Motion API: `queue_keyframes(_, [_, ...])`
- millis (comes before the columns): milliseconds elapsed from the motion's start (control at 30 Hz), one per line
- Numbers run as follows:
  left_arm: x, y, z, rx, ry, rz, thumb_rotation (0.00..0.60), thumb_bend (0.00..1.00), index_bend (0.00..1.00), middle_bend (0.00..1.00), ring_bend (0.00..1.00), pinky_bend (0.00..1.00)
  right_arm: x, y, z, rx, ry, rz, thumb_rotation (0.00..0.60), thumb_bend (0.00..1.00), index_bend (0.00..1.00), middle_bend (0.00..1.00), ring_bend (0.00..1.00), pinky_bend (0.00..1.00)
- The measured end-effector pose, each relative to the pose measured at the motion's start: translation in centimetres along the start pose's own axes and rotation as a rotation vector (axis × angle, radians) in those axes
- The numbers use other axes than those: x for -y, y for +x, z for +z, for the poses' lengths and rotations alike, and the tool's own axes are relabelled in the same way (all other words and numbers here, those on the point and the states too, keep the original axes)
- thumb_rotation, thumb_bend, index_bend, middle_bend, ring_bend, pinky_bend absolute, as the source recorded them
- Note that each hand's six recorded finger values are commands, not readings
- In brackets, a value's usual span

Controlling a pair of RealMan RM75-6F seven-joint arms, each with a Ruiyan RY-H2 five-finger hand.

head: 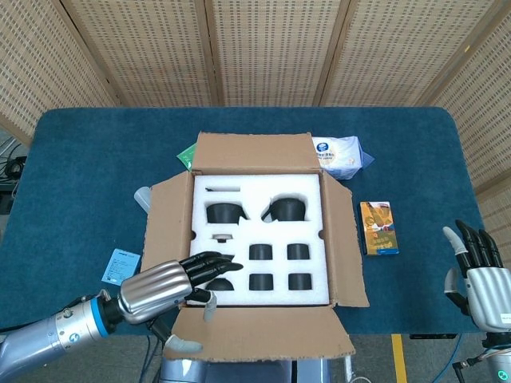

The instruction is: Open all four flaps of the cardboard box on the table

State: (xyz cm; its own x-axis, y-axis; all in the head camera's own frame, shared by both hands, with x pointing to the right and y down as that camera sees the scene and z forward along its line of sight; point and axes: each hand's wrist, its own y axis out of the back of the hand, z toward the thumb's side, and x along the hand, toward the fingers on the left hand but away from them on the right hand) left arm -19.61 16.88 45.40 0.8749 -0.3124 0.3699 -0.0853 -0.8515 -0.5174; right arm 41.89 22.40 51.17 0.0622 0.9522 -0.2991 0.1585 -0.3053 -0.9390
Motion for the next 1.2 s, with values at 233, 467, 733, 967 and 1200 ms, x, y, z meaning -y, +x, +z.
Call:
queue_keyframes(233, [1.2,-0.2,-0.2,-0.012,0.01,-0.055,0.069,0.0,0.53,0.0,0.0,0.0,-0.1,0.1,0.0,0.001,0.0,-0.001,0.6,0.8,0.0,0.0,0.0,0.0])
queue_keyframes(467, [0.8,-0.6,-1.0,-0.043,0.068,-0.036,0.217,0.07,0.35,0.0,0.0,0.0,-0.1,0.1,-0.2,0.002,-0.002,0.0,0.6,0.8,0.0,0.0,0.0,0.0])
queue_keyframes(733, [-0.5,-2.7,-3.1,-0.138,0.225,0.081,0.492,0.11,0.14,0.0,0.0,0.0,-0.1,-0.1,-0.5,0.005,-0.003,-0.003,0.6,0.8,0.0,0.0,0.0,0.0])
queue_keyframes(967, [-1.5,-6.3,-5.7,-0.283,0.358,0.268,0.496,0.12,0.09,0.0,0.0,0.0,-0.1,-0.6,-0.8,0.007,0.001,-0.006,0.6,0.8,0.0,0.0,0.0,0.0])
queue_keyframes(1200, [-1.1,-10.9,-8.5,-0.454,0.456,0.429,0.498,0.12,0.08,0.0,0.0,0.0,0.1,-1.2,-0.9,0.005,0.005,-0.007,0.6,0.8,0.0,0.0,0.0,0.0])
